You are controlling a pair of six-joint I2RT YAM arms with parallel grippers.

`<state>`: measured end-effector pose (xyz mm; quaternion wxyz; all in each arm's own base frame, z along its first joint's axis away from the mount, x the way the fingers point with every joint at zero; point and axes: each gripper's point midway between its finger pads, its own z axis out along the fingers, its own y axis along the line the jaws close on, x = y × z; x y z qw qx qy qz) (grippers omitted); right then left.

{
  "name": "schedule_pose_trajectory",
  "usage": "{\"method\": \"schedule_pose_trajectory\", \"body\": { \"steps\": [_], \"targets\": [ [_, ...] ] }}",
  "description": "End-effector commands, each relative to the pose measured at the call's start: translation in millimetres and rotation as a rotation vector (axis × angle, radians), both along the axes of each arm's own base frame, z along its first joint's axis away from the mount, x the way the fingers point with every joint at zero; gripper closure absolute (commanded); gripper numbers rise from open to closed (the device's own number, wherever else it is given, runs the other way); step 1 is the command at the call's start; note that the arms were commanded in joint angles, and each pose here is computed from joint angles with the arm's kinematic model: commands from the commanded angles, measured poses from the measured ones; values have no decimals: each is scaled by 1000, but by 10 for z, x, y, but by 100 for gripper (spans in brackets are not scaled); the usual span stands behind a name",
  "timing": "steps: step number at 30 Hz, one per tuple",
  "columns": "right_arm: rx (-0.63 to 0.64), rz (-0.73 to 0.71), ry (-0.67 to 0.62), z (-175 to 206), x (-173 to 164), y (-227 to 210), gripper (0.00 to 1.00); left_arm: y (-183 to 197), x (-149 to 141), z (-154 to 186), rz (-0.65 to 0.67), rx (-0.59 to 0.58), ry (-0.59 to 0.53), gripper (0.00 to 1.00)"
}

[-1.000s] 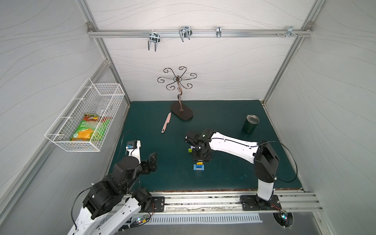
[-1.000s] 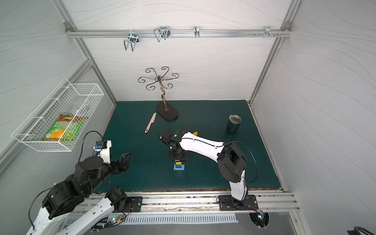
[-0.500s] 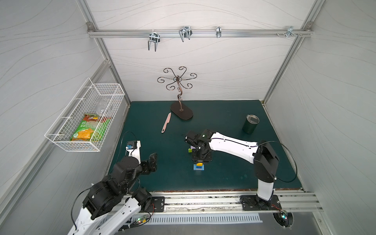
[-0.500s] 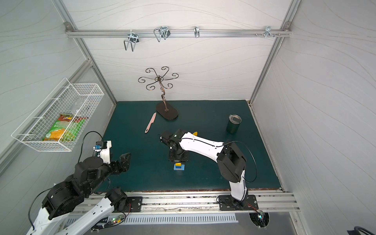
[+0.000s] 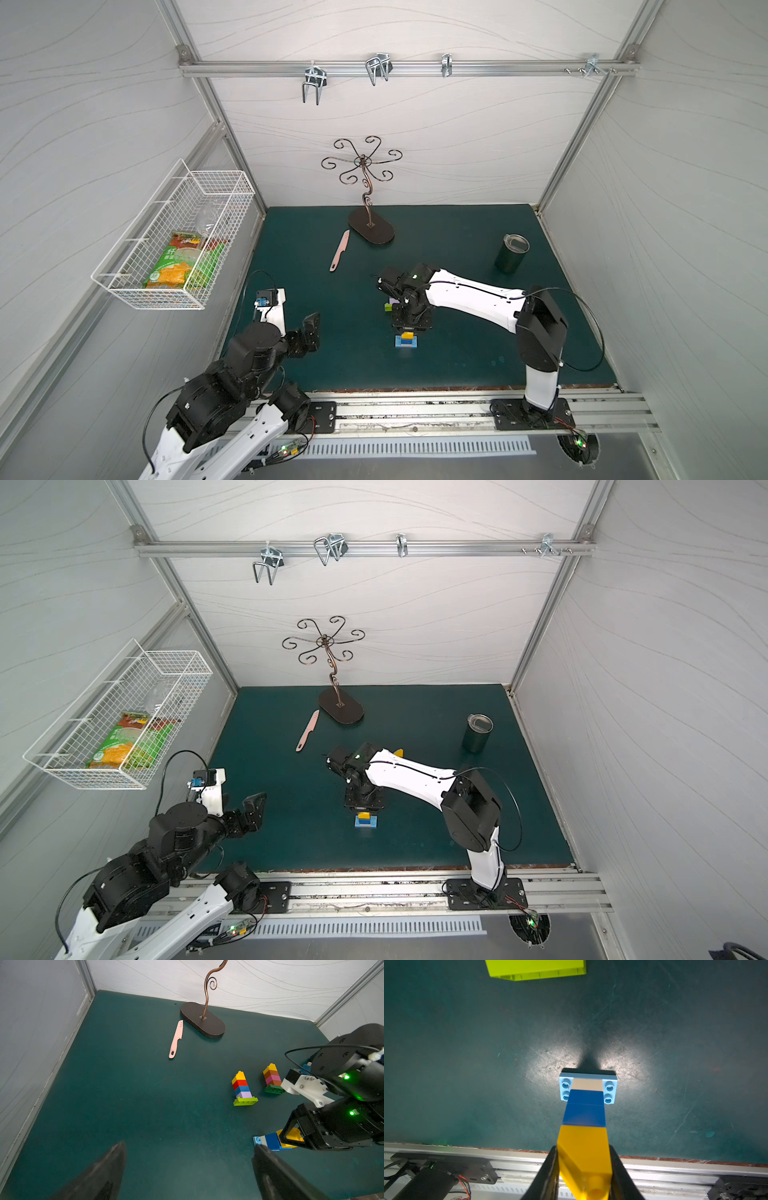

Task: Assemble the number 1 with lego
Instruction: Assemble the lego brick with the lego brick.

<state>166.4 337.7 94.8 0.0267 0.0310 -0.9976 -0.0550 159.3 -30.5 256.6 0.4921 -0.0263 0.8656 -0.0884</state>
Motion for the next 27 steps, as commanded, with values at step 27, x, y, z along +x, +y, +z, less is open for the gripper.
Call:
{"method": "schedule_pose_trajectory", "body": {
  "steps": [27],
  "targets": [
    [-198,-28,-2,-394,-169,-229,100,1,-1,181,-9,-44,-87,0]
  ]
}}
